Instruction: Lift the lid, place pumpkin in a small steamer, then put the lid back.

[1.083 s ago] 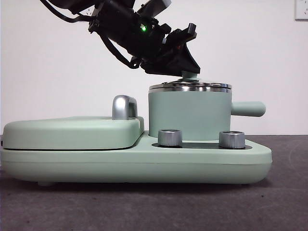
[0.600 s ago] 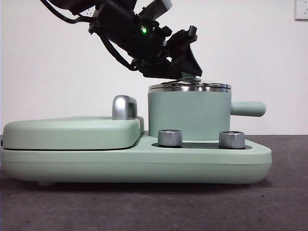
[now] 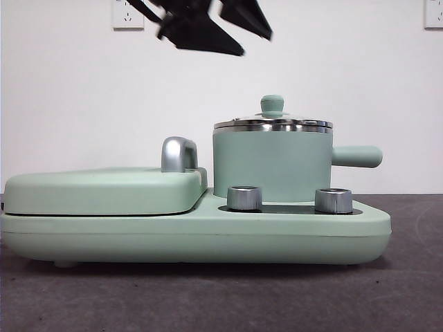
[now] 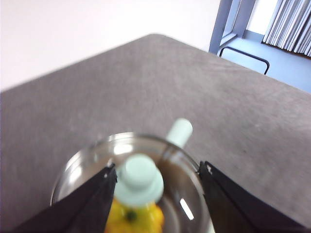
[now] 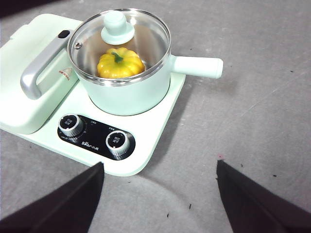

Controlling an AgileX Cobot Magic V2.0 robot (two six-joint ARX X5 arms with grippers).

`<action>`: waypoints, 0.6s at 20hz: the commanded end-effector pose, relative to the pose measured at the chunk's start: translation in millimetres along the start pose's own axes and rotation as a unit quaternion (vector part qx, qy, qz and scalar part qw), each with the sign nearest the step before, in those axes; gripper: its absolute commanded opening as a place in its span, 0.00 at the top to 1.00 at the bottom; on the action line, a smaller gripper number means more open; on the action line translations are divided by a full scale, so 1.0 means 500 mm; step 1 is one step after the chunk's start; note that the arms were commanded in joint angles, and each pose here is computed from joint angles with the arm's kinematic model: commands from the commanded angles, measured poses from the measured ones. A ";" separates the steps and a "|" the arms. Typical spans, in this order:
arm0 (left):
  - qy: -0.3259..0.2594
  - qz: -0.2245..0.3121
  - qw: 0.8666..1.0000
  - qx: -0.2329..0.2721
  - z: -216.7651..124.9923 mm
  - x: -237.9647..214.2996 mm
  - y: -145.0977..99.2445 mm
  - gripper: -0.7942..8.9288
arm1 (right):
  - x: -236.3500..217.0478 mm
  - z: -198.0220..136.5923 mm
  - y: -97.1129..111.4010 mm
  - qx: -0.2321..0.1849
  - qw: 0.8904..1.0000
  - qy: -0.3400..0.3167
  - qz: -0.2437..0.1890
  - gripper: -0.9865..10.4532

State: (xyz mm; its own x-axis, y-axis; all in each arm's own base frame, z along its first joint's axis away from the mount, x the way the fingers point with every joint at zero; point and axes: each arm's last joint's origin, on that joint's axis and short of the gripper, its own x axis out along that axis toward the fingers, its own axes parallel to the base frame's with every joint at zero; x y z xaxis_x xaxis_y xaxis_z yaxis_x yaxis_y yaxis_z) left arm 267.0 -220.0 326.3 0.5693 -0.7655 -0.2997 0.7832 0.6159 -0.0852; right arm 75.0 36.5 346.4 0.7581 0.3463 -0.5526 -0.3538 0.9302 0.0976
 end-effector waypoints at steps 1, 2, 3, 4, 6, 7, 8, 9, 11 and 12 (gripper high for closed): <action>0.026 0.005 0.997 -0.068 0.011 -0.039 -0.004 0.63 | 0.001 0.004 0.001 0.004 1.000 -0.002 0.002 0.60; 0.043 0.010 0.995 -0.090 0.013 -0.061 -0.007 0.63 | 0.001 0.003 0.001 0.004 1.000 0.000 0.003 0.60; 0.056 0.012 0.993 -0.102 0.013 -0.079 -0.011 0.63 | 0.001 0.002 0.001 0.004 1.000 0.002 0.002 0.60; 0.070 0.014 0.992 -0.106 0.013 -0.098 -0.015 0.63 | 0.001 0.001 0.001 0.004 1.000 0.005 0.002 0.60; 0.100 0.018 0.988 -0.116 0.010 -0.132 -0.024 0.63 | 0.001 -0.003 0.001 0.009 1.000 0.016 0.001 0.60; 0.115 0.027 0.986 -0.120 0.007 -0.146 -0.026 0.63 | 0.000 -0.006 0.000 0.011 1.000 0.022 0.000 0.60; 0.125 0.040 0.984 -0.122 0.005 -0.159 -0.028 0.63 | 0.000 -0.007 0.000 0.012 1.000 0.025 -0.001 0.60; 0.135 0.058 0.982 -0.122 0.002 -0.172 -0.029 0.63 | 0.000 -0.008 0.000 0.012 1.000 0.027 -0.001 0.60; 0.144 0.091 0.978 -0.118 0.000 -0.196 -0.032 0.63 | 0.000 -0.009 0.000 0.013 0.999 0.030 -0.002 0.60; 0.145 0.106 0.977 -0.114 -0.002 -0.209 -0.034 0.63 | 0.000 -0.009 0.000 0.013 0.999 0.029 -0.002 0.60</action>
State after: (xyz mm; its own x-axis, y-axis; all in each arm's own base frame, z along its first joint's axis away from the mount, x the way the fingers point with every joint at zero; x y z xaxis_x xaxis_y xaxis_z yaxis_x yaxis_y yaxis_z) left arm 196.4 -151.7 353.9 0.5709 -0.5629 -0.5977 0.5711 0.7953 -0.2035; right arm 71.9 34.9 341.5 0.7254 0.3313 -0.6033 -0.3398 0.9347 0.1047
